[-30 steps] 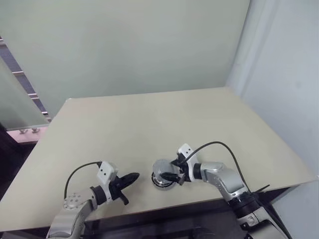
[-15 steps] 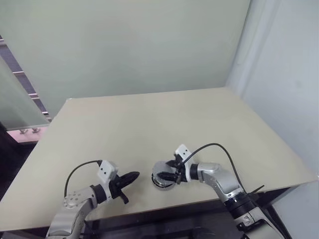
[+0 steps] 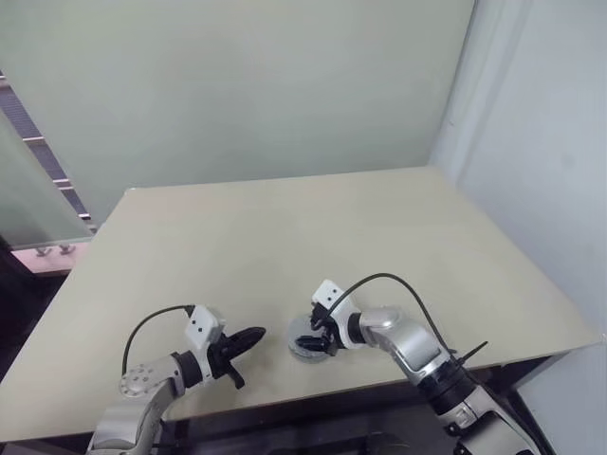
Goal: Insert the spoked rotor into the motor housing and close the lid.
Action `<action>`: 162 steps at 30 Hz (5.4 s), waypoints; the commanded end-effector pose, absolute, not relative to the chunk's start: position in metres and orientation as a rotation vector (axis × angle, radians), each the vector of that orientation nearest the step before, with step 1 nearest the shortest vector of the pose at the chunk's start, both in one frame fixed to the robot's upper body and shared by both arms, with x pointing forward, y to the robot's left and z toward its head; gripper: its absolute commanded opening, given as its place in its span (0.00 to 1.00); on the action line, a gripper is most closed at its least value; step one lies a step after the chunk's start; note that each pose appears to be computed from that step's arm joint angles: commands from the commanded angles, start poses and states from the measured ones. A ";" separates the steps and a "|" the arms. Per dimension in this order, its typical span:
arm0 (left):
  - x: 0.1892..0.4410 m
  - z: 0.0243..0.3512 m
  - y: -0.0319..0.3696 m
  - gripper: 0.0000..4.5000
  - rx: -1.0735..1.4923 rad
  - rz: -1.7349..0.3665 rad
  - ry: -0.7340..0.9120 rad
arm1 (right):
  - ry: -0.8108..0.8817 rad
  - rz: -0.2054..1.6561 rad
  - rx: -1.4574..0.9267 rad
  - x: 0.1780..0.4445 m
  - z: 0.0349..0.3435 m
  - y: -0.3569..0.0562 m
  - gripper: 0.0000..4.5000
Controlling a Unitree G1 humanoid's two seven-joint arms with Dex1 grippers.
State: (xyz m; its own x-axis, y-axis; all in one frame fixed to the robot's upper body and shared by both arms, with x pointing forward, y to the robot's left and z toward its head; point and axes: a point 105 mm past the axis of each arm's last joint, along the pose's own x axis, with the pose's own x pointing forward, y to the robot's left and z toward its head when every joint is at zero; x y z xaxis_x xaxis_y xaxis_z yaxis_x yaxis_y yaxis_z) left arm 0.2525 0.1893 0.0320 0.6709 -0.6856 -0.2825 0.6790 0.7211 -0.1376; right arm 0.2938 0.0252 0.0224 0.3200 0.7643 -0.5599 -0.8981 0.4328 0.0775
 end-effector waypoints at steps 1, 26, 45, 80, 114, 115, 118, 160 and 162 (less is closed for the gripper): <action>0.255 0.041 0.187 0.00 0.002 -0.785 0.289 | 0.610 1.096 -0.306 0.290 0.018 0.029 0.73; 0.254 0.038 0.186 0.00 -0.003 -0.786 0.290 | 0.525 1.096 -0.155 0.287 0.031 0.030 0.73; 0.252 0.039 0.186 0.00 0.006 -0.791 0.294 | 0.435 1.062 -0.145 0.288 0.031 0.043 0.73; 0.251 0.039 0.183 0.00 0.001 -0.801 0.300 | 0.415 1.218 -0.144 0.301 0.038 0.015 1.00; 0.250 0.040 0.183 0.00 0.007 -0.808 0.308 | 0.391 1.112 -0.157 0.294 0.031 0.027 0.72; 0.249 0.040 0.183 0.00 0.007 -0.808 0.308 | 0.393 1.111 -0.176 0.293 0.029 0.028 0.72; 0.249 0.040 0.183 0.00 0.006 -0.807 0.309 | 0.434 1.071 -0.222 0.289 0.017 0.028 0.72; 0.259 -0.013 0.147 0.00 0.058 -0.865 0.455 | 0.547 1.078 -0.331 0.290 0.010 0.015 1.00; 0.260 -0.013 0.145 0.00 0.063 -0.866 0.453 | 0.545 1.090 -0.304 0.291 0.015 0.015 1.00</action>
